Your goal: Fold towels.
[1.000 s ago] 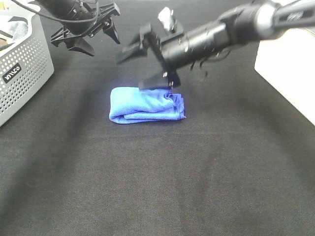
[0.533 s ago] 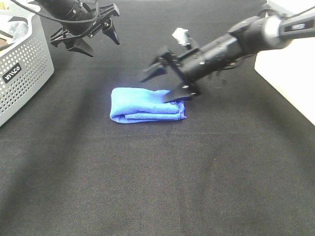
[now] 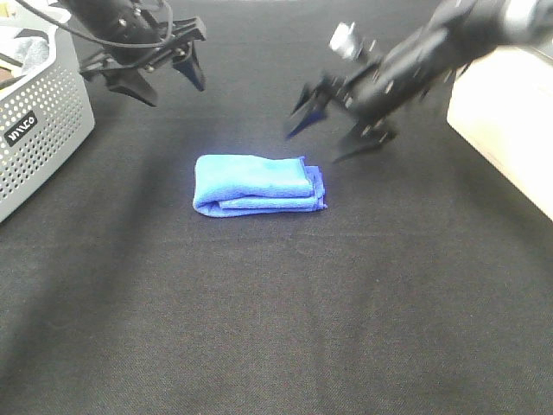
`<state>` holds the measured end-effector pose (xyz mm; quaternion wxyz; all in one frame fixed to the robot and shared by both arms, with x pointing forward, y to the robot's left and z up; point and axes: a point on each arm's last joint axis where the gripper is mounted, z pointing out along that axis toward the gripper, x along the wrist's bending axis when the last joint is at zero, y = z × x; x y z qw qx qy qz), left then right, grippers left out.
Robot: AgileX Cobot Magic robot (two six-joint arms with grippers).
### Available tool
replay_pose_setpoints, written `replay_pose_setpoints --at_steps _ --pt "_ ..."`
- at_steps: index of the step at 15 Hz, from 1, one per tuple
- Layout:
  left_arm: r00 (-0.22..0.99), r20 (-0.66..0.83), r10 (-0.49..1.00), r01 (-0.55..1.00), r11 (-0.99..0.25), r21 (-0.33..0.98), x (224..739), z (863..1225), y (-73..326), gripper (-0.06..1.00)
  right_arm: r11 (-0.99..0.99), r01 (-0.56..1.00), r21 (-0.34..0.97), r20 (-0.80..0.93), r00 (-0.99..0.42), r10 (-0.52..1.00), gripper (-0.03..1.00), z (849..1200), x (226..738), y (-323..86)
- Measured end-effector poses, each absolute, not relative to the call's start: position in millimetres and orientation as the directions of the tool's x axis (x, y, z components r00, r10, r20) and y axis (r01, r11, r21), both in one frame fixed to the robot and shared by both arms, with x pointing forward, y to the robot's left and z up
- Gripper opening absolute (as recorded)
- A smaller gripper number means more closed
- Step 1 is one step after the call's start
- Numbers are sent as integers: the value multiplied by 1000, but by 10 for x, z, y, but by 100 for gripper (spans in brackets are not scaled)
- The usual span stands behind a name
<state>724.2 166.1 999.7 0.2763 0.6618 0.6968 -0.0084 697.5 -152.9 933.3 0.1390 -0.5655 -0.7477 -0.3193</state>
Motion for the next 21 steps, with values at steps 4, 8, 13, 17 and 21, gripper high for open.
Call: replay_pose_setpoints --at_steps 4,8,13,17,21 --pt "137 -334 933 949 -27 315 6971 10395 1710 71 198 919 341 468 -349 812 92 10146 6716 -1662" --pt "241 -171 955 901 -154 406 6691 10885 1711 71 216 926 311 440 -342 831 92 10571 6468 -1740" --pt "265 -115 957 869 -185 459 5841 11455 1923 71 214 916 339 308 -323 895 92 10962 5970 -1962" --pt "266 -115 957 867 -185 463 4784 11552 2229 71 183 906 381 280 -302 912 92 11119 5030 -2180" --pt "278 -115 954 817 -172 550 3853 11538 2499 71 163 857 489 224 -304 926 92 11020 4185 -2394"
